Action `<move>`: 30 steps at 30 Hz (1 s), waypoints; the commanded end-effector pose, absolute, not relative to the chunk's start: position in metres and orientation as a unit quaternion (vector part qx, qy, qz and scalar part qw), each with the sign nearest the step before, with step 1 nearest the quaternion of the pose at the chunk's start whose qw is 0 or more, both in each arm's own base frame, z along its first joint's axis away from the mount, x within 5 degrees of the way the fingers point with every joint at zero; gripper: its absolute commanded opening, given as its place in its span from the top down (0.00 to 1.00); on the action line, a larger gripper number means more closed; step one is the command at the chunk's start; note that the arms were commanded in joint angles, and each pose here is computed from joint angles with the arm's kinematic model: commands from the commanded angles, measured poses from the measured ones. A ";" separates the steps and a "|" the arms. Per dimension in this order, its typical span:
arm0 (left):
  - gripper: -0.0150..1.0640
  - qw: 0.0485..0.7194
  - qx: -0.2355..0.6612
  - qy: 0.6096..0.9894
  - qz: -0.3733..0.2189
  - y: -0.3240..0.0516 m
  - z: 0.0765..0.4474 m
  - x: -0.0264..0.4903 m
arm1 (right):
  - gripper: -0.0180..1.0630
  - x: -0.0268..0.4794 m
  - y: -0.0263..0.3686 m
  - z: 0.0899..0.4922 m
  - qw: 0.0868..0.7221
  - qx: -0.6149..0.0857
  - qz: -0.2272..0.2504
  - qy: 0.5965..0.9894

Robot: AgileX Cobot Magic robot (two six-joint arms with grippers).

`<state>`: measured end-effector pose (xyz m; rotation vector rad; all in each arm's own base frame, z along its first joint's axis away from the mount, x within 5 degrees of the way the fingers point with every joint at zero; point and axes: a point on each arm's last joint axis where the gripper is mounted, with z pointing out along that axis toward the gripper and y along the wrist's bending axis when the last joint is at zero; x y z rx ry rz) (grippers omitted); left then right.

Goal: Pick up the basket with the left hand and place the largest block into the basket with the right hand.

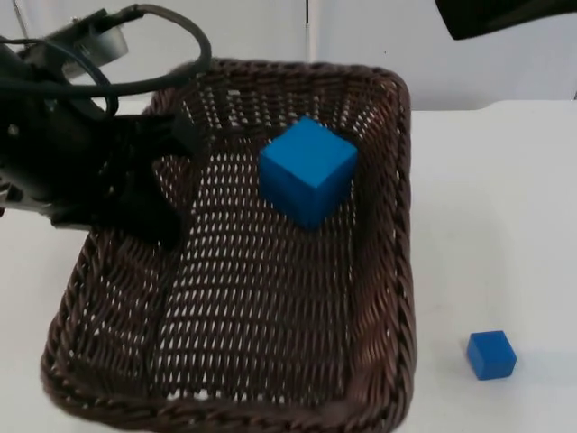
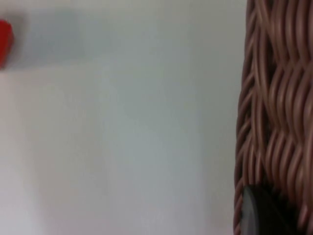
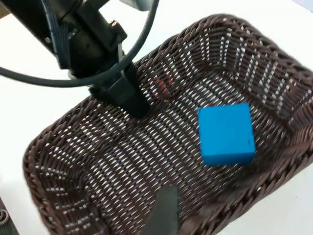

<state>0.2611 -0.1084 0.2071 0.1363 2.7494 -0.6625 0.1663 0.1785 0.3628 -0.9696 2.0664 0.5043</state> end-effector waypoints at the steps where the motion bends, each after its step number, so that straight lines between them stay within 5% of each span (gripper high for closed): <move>1: 0.99 0.177 0.035 0.955 -0.236 -0.109 0.211 0.264 | 0.30 0.164 0.179 0.363 0.395 -0.380 0.204 0.811; 7: 0.99 0.206 0.028 0.951 -0.228 -0.108 0.212 0.270 | 0.30 0.164 0.179 0.363 0.396 -0.381 0.205 0.810; 30: 0.99 0.101 0.049 0.964 -0.240 -0.147 0.129 0.381 | 0.30 0.163 0.180 0.363 0.390 -0.375 0.215 0.813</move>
